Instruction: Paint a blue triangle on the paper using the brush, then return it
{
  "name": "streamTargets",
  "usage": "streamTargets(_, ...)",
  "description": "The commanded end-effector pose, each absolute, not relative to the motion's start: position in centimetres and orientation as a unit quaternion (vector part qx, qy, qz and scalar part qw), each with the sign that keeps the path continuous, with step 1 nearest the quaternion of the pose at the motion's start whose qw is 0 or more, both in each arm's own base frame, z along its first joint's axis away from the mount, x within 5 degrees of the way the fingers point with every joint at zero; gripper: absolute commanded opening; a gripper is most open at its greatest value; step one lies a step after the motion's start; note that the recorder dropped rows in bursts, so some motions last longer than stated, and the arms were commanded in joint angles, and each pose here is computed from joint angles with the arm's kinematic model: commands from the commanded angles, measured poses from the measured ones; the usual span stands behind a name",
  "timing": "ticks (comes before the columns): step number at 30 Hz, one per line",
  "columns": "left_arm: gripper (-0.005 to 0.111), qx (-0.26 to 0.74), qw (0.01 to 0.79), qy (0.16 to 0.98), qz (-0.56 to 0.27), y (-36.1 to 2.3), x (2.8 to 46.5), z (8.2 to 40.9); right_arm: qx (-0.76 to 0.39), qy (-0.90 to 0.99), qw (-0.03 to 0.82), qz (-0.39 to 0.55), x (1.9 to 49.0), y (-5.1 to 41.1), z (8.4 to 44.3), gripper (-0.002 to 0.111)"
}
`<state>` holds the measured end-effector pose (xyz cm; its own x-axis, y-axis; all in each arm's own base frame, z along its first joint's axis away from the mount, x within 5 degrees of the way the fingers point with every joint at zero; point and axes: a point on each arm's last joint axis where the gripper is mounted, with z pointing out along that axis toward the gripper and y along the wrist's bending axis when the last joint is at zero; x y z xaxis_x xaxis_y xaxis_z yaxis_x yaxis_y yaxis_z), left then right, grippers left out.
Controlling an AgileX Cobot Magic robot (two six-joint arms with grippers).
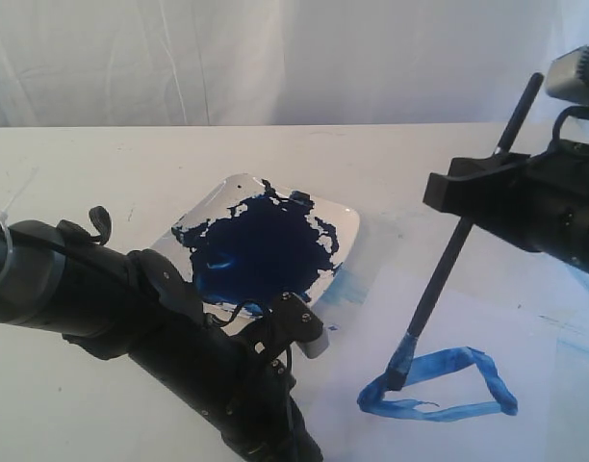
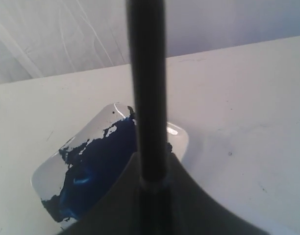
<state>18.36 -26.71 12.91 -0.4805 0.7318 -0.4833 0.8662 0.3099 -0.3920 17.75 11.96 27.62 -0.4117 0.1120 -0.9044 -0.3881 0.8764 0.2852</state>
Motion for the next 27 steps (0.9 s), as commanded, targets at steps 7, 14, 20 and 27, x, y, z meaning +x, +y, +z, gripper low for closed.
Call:
streamTargets(7, 0.000, 0.497, 0.097, 0.802, -0.317, -26.7, 18.0, 12.7, -0.114, 0.804, 0.536, 0.230, 17.5, 13.0, 27.2, 0.000)
streamTargets(14, 0.000, 0.497, 0.096, 0.802, -0.317, -26.7, 18.0, 12.7, -0.140, 0.803, 0.532, 0.229, 17.2, 13.3, 27.1, 0.000)
streamTargets(20, 0.000, 0.497, 0.096, 0.802, -0.317, -26.7, 18.0, 12.7, -0.157, 0.800, 0.529, 0.237, 16.7, 13.9, 27.1, 0.000)
streamTargets(27, 0.000, 0.497, 0.096, 0.802, -0.317, -26.7, 18.0, 12.7, -0.167, 0.796, 0.533, 0.232, 16.7, 14.0, 27.2, 0.000)
